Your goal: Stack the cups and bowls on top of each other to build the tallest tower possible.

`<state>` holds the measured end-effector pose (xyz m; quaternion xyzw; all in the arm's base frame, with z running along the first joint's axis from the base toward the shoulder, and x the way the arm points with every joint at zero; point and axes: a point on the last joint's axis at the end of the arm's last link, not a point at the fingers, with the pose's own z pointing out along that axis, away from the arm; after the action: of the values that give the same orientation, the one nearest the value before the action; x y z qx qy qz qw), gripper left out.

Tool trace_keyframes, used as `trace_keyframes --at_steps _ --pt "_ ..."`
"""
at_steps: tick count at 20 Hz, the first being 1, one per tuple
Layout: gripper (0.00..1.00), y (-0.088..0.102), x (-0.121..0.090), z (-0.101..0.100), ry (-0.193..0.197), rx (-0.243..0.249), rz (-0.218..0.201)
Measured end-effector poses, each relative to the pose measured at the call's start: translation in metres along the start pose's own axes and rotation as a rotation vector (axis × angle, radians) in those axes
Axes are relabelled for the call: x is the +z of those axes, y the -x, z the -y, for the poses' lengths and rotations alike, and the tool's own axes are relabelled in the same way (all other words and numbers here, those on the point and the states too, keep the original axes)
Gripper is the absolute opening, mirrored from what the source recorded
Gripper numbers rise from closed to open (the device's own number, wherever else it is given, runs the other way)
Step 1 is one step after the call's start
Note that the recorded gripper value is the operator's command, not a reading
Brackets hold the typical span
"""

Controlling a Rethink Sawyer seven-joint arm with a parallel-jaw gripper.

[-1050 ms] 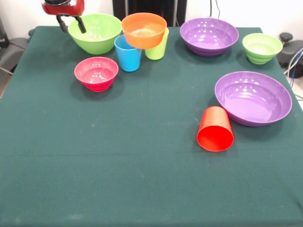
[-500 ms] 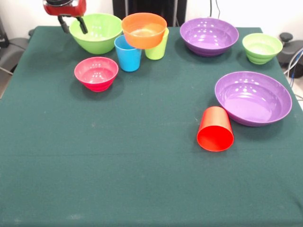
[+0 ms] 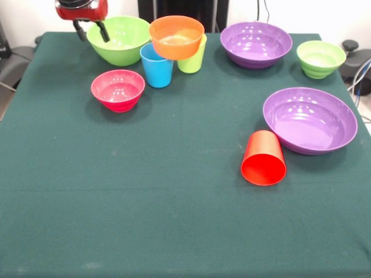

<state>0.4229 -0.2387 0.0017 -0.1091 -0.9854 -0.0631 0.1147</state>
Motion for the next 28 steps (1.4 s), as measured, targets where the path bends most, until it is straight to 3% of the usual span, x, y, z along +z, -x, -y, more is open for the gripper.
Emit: trace_keyframes --at_steps 9,21,22,28 --pt "1.0 0.0 0.009 -0.009 -0.028 -0.06 -0.005" --pt "1.0 -0.006 0.027 -0.018 -0.007 -0.082 -0.029" --pt "0.0 -0.007 0.028 -0.019 -0.005 -0.082 -0.031" --pt "0.0 -0.007 0.028 -0.019 -0.006 -0.084 -0.033"
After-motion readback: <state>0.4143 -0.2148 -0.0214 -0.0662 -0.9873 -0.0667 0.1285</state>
